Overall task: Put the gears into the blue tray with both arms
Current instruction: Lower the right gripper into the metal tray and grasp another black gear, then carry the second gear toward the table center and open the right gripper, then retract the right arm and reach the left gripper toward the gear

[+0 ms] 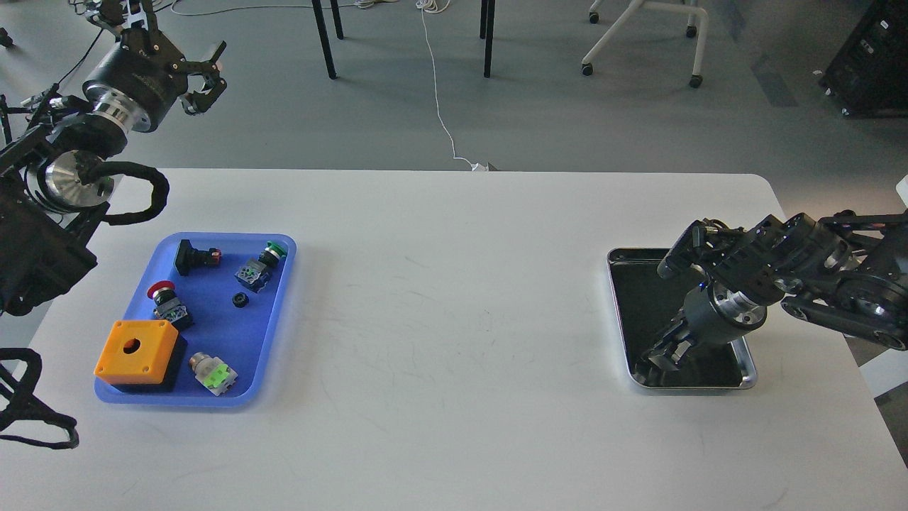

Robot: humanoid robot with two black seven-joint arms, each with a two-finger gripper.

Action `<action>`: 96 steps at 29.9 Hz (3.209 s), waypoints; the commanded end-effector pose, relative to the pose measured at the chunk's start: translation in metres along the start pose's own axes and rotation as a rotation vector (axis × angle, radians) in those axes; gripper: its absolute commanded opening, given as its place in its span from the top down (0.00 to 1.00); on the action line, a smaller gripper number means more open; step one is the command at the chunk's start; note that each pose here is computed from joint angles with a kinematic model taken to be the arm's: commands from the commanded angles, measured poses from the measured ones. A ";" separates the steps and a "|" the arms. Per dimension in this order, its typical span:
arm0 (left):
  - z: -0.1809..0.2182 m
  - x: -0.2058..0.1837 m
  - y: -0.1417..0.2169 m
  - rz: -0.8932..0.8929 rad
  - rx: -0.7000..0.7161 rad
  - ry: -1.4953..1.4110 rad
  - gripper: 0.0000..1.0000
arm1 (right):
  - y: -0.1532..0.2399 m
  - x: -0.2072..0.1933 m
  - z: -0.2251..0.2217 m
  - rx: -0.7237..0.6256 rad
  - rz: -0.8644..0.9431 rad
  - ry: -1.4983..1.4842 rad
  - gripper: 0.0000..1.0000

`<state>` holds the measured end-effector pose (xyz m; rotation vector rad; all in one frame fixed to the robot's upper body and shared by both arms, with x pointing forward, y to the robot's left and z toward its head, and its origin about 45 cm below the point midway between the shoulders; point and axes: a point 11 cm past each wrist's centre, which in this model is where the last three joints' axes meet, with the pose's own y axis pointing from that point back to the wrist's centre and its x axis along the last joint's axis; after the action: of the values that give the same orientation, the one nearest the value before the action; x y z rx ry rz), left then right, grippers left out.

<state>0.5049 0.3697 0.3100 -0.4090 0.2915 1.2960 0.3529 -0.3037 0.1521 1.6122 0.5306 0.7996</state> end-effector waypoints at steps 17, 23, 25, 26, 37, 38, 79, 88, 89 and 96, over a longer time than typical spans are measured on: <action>0.005 0.004 0.002 0.007 -0.006 -0.009 0.02 | 0.039 0.047 0.001 -0.014 0.109 0.029 0.78; 0.004 0.002 0.001 0.003 -0.004 -0.008 0.02 | 0.024 0.095 -0.053 0.137 0.167 0.052 0.79; 0.003 0.002 0.001 0.001 -0.002 -0.008 0.02 | 0.008 0.113 -0.080 0.202 0.168 0.067 0.78; 0.003 0.002 0.001 0.001 -0.001 -0.009 0.02 | 0.000 0.123 -0.096 0.240 0.175 0.072 0.78; -0.001 0.009 0.007 0.015 0.013 -0.019 0.02 | -0.059 0.166 -0.174 0.364 0.272 0.143 0.78; -0.001 0.009 0.007 0.015 0.015 -0.019 0.02 | -0.063 0.164 -0.172 0.362 0.280 0.132 0.78; -0.005 0.017 0.025 -0.066 0.207 -0.357 0.02 | 0.087 0.153 0.017 0.424 1.053 -0.731 0.03; -0.045 -0.096 0.014 -0.475 0.296 -0.544 0.02 | 0.088 0.082 0.055 0.637 1.293 -1.244 0.03; -0.050 -0.108 0.017 -0.525 0.306 -0.577 0.02 | 0.087 0.074 0.059 0.650 1.312 -1.286 0.03; -0.088 -0.184 0.065 -0.896 0.349 -0.877 0.02 | 0.086 0.037 0.076 0.851 1.421 -1.589 0.03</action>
<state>0.4230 0.2009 0.3121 0.2478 -0.2707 0.5378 0.4308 -0.3313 0.2434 2.6394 -1.6499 0.0522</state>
